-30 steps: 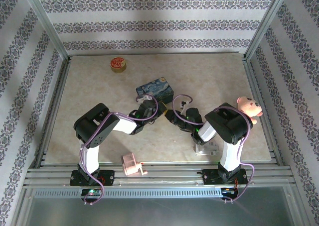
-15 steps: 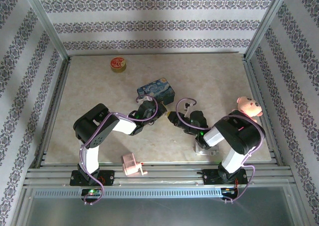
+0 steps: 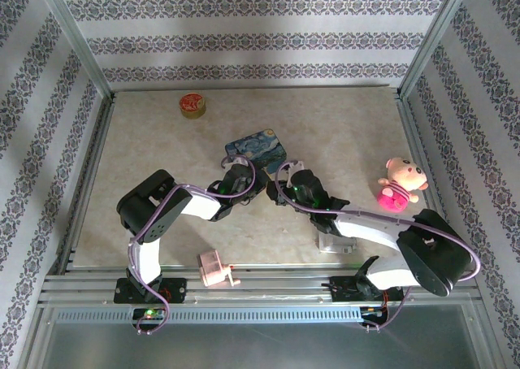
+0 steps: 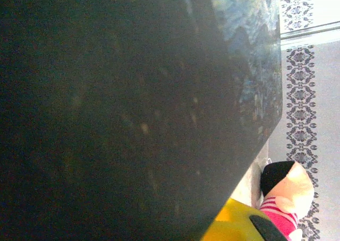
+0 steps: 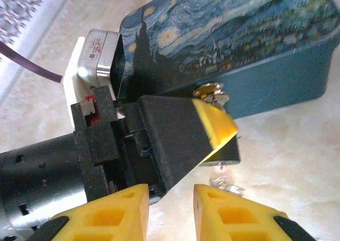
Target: Unlock the padlock with the key
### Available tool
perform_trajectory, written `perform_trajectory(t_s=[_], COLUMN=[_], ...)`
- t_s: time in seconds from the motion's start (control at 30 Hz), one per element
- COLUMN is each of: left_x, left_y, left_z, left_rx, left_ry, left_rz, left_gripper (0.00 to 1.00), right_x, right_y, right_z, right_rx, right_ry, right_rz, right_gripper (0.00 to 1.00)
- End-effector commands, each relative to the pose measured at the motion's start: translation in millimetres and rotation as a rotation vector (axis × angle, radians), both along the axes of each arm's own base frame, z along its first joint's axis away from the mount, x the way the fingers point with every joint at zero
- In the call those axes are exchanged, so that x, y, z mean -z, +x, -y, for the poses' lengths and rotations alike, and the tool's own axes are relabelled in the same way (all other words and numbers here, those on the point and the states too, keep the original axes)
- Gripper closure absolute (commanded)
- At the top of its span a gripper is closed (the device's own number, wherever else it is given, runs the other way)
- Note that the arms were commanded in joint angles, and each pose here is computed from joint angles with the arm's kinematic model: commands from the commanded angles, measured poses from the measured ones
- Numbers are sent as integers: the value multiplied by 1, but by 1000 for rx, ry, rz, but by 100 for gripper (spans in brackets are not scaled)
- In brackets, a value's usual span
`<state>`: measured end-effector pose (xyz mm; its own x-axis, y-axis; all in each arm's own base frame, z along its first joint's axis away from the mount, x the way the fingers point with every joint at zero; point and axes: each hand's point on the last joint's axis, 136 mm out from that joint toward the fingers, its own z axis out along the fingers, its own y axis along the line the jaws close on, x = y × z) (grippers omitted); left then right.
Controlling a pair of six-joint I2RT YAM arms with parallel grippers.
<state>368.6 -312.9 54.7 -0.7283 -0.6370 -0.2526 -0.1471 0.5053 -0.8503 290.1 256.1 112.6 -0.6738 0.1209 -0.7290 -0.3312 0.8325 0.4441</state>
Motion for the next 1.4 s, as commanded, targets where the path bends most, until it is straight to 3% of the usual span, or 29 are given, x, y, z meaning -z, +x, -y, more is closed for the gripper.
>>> perform_trajectory(t_s=[0.0,0.3,0.77,1.37], left_x=[-7,-5,-2,-2], left_y=[-7,-10,-12,-18], left_z=[4,0,9,14], left_rx=[35,50,69,99], left_ry=[-31,7,-70,-91], left_rz=[-56,-105,-155,-192], left_gripper=[100,100,100,100], right_x=[28,37,48,54], right_y=[-12,-12,-1,14], right_z=[23,4,-6,-3], right_rx=[-34,-127,-159,-129], right_ry=[-308,-500,-587,-671], right_rz=[-28,-8,17,55], right_gripper=[72,62,57,72])
